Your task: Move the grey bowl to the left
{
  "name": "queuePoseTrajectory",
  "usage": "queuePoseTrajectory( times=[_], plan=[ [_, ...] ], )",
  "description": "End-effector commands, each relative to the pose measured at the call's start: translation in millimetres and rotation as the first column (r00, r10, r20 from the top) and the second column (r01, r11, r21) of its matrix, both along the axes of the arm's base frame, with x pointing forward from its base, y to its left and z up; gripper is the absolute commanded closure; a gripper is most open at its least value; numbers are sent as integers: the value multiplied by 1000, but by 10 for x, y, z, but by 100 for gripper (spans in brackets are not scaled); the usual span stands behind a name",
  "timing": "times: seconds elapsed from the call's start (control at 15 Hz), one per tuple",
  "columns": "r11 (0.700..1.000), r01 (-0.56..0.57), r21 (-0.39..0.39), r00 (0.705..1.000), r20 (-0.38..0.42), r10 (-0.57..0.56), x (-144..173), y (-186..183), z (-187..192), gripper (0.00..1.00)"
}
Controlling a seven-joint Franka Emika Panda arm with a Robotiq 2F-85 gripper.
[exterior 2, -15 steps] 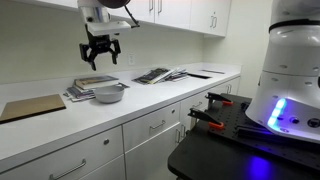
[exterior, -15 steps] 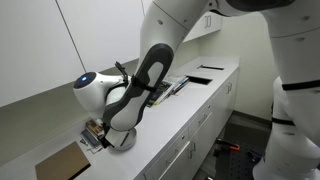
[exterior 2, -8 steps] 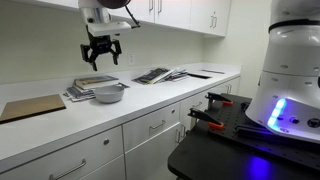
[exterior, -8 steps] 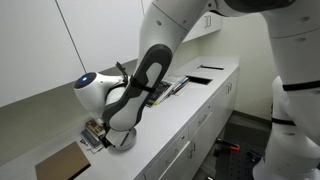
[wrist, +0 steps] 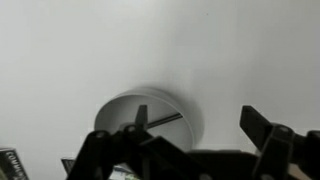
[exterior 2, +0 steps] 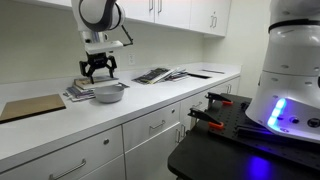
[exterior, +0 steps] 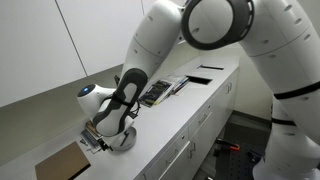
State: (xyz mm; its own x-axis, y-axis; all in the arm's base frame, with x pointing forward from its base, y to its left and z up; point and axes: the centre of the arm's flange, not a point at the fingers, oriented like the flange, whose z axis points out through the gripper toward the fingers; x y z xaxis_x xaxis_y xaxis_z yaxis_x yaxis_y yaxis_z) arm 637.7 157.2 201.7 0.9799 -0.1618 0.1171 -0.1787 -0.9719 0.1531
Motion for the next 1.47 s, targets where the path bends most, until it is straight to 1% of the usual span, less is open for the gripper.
queuePoseTrajectory(
  times=[0.0, 0.13, 0.27, 0.47, 0.53, 0.67, 0.73, 0.87, 1.0, 1.2, 1.27, 1.4],
  plan=[
    [999, -2, -41, 1000, -22, 1, 496, 43, -259, 0],
    [998, -12, -61, 999, -33, 10, 678, 49, -437, 0],
    [997, -20, -69, 997, -72, 15, 818, 45, -591, 0],
    [995, 3, -96, 995, -99, -12, 962, -3, -795, 0],
    [994, 9, -106, 994, -105, -20, 1003, -27, -842, 7],
    [992, 10, -122, 993, -113, -24, 1056, -75, -923, 32],
    [992, 7, -126, 992, -121, -22, 1071, -90, -958, 42],
    [991, 5, -131, 990, -137, -23, 1084, -106, -1026, 58],
    [991, 5, -134, 988, -151, -25, 1076, -107, -1080, 71],
    [991, 0, -131, 987, -161, -21, 1059, -92, -1128, 95],
    [991, -2, -131, 987, -159, -19, 1057, -83, -1128, 99],
    [993, -9, -119, 988, -153, -9, 1039, -60, -1098, 100]
  ],
)
